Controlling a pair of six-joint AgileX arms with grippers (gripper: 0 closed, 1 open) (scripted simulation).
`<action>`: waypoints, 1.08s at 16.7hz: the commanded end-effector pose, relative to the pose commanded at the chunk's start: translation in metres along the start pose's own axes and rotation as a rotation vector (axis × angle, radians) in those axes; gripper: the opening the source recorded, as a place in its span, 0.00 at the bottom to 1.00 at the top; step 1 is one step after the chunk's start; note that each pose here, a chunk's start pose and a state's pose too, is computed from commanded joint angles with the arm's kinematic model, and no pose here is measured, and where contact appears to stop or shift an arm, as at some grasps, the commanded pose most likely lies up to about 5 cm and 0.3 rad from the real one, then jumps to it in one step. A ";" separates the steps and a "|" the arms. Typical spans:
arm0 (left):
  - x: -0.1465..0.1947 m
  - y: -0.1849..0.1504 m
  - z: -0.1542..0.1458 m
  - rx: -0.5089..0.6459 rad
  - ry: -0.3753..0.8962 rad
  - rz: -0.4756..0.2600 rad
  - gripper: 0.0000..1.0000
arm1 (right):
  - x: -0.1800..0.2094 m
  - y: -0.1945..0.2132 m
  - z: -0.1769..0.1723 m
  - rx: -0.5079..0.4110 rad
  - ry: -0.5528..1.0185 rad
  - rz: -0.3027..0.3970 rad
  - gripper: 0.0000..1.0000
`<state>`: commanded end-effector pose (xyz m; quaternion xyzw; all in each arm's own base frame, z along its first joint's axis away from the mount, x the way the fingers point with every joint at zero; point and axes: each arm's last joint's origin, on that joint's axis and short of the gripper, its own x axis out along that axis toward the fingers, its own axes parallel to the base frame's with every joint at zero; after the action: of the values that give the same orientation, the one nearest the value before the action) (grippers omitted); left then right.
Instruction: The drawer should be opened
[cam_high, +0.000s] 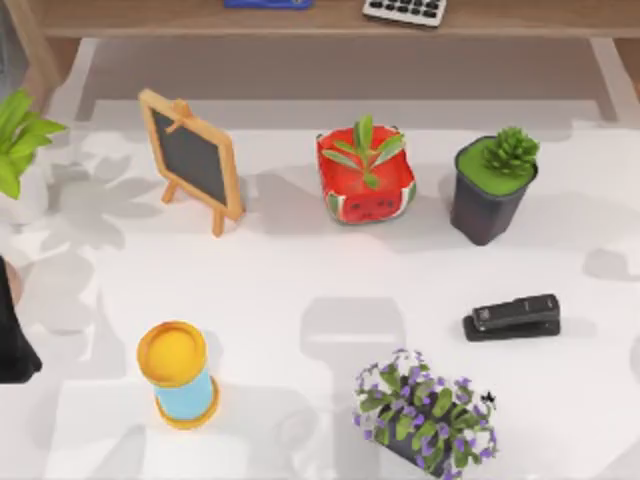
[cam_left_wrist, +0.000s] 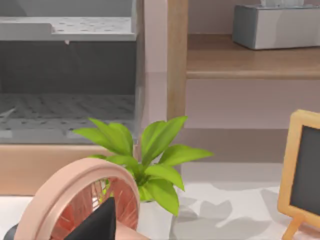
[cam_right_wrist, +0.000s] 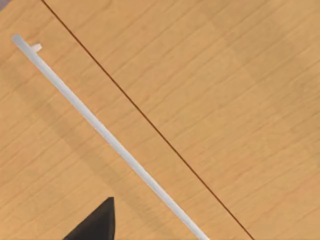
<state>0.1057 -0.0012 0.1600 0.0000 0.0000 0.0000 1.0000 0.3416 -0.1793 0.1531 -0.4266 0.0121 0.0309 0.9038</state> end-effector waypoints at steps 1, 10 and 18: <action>0.000 0.000 0.000 0.000 0.000 0.000 1.00 | 0.007 0.002 -0.003 -0.059 -0.004 -0.006 1.00; 0.000 0.000 0.000 0.000 0.000 0.000 1.00 | 0.060 0.039 -0.037 -0.639 0.020 -0.063 1.00; 0.000 0.000 0.000 0.000 0.000 0.000 1.00 | 0.063 0.043 -0.043 -0.686 0.040 -0.065 1.00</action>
<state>0.1057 -0.0012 0.1600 0.0000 0.0000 0.0000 1.0000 0.4023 -0.1822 0.0896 -0.7064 0.0052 -0.0040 0.7078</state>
